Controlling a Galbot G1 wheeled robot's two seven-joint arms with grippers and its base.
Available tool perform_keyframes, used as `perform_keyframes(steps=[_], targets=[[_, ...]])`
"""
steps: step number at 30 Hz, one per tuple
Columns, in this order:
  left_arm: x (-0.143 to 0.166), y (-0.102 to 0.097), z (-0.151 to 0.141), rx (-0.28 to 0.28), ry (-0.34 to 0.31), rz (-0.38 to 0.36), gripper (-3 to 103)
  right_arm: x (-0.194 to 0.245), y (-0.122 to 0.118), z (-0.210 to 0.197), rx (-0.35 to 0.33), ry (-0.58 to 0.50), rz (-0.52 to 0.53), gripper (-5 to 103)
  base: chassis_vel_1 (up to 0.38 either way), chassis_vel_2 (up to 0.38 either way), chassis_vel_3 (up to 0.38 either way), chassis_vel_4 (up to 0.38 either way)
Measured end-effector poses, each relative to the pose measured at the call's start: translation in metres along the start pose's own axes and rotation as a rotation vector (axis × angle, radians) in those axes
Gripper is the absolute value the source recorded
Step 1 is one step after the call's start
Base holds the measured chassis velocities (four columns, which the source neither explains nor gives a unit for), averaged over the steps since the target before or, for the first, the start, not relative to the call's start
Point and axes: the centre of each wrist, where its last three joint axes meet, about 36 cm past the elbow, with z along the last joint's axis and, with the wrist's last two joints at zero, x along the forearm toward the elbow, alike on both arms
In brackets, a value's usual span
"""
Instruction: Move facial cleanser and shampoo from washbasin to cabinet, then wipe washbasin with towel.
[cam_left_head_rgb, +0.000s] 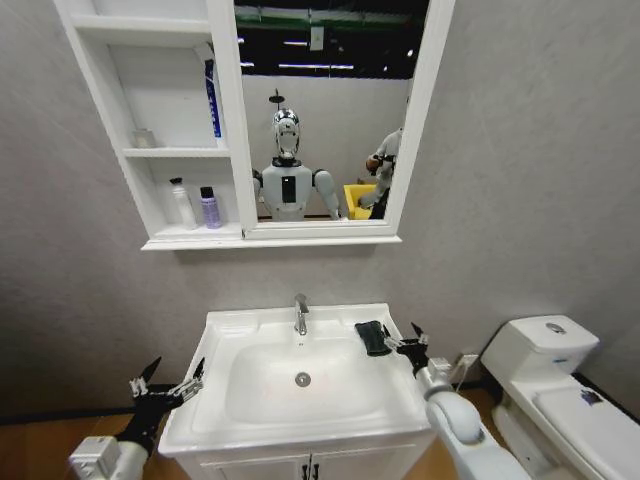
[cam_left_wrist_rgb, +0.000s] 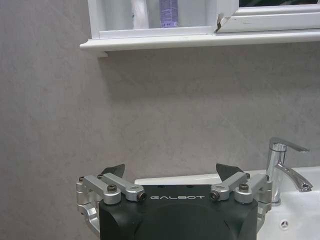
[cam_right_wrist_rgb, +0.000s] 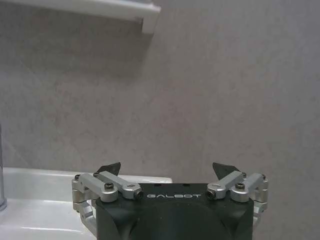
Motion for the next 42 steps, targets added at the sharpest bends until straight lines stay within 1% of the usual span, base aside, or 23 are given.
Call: perform_keyframes(steps=[1,2,4,6,7,10,11,13,18,21,23,27,31,42], targets=[[0.0,0.0,0.0,0.0,0.0,0.0,100,0.033,0.003,-0.008,-0.01,-0.004,0.025,100,0.0,0.0,0.0,0.0],[0.0,0.0,0.0,0.0,0.0,0.0,100,0.033,0.003,-0.008,-0.01,-0.004,0.025,100,0.0,0.0,0.0,0.0],[0.0,0.0,0.0,0.0,0.0,0.0,100,0.087,0.011,-0.017,-0.027,0.006,0.054,100,0.0,0.0,0.0,0.0],[0.0,0.0,0.0,0.0,0.0,0.0,100,0.124,0.017,-0.021,-0.019,0.015,0.069,100,0.0,0.0,0.0,0.0],[0.0,0.0,0.0,0.0,0.0,0.0,100,0.124,0.017,-0.021,-0.019,0.015,0.069,100,0.0,0.0,0.0,0.0],[0.0,0.0,0.0,0.0,0.0,0.0,100,0.163,0.027,-0.026,0.0,0.016,0.073,100,0.0,0.0,0.0,0.0],[0.0,0.0,0.0,0.0,0.0,0.0,100,0.163,0.027,-0.026,0.0,0.016,0.073,100,0.0,0.0,0.0,0.0],[0.0,0.0,0.0,0.0,0.0,0.0,100,0.176,0.034,-0.03,-0.013,0.031,0.071,100,0.0,0.0,0.0,0.0],[0.0,0.0,0.0,0.0,0.0,0.0,100,0.18,0.039,-0.041,-0.033,0.036,0.069,100,0.0,0.0,0.0,0.0],[0.0,0.0,0.0,0.0,0.0,0.0,100,0.18,0.044,-0.06,-0.078,0.059,0.063,100,0.0,0.0,0.0,0.0],[0.0,0.0,0.0,0.0,0.0,0.0,100,0.181,0.046,-0.065,-0.084,0.062,0.062,100,0.0,0.0,0.0,0.0],[0.0,0.0,0.0,0.0,0.0,0.0,100,0.181,0.05,-0.078,-0.082,0.044,0.055,100,0.0,0.0,0.0,0.0],[0.0,0.0,0.0,0.0,0.0,0.0,100,0.177,0.048,-0.086,-0.088,0.053,0.043,100,0.0,0.0,0.0,0.0],[0.0,0.0,0.0,0.0,0.0,0.0,100,0.175,0.047,-0.086,-0.092,0.06,0.037,100,0.0,0.0,0.0,0.0]])
